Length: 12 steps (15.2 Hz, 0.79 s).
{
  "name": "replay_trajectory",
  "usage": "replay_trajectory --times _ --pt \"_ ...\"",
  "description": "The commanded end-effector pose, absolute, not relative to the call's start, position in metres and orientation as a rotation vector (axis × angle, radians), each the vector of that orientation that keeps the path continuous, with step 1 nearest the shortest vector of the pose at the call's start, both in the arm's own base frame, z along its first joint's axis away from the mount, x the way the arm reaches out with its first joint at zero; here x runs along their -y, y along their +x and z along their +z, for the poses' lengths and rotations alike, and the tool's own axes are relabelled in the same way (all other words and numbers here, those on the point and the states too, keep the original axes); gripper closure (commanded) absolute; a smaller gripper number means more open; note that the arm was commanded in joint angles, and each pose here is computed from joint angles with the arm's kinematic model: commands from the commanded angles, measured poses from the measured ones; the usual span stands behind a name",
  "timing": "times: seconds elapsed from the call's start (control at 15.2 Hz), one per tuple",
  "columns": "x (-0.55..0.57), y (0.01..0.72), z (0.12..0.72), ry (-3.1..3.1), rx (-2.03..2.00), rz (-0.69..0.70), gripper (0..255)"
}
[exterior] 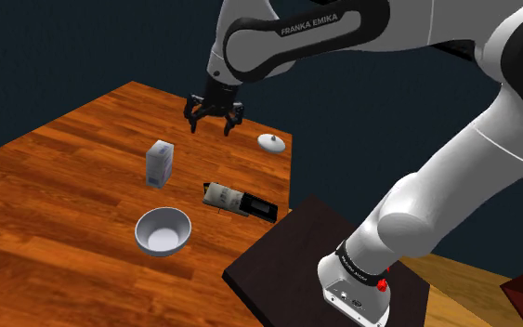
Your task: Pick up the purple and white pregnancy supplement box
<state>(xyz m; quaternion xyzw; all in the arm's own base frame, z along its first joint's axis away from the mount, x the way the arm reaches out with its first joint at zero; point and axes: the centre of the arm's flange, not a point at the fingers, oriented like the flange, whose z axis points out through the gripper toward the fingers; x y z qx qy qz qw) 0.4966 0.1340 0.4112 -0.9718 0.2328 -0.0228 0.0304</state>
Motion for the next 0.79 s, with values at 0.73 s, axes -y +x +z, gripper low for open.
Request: replay_trajectory --times 0.73 --pt "-0.187 0.624 0.301 -2.925 -1.074 -0.034 0"
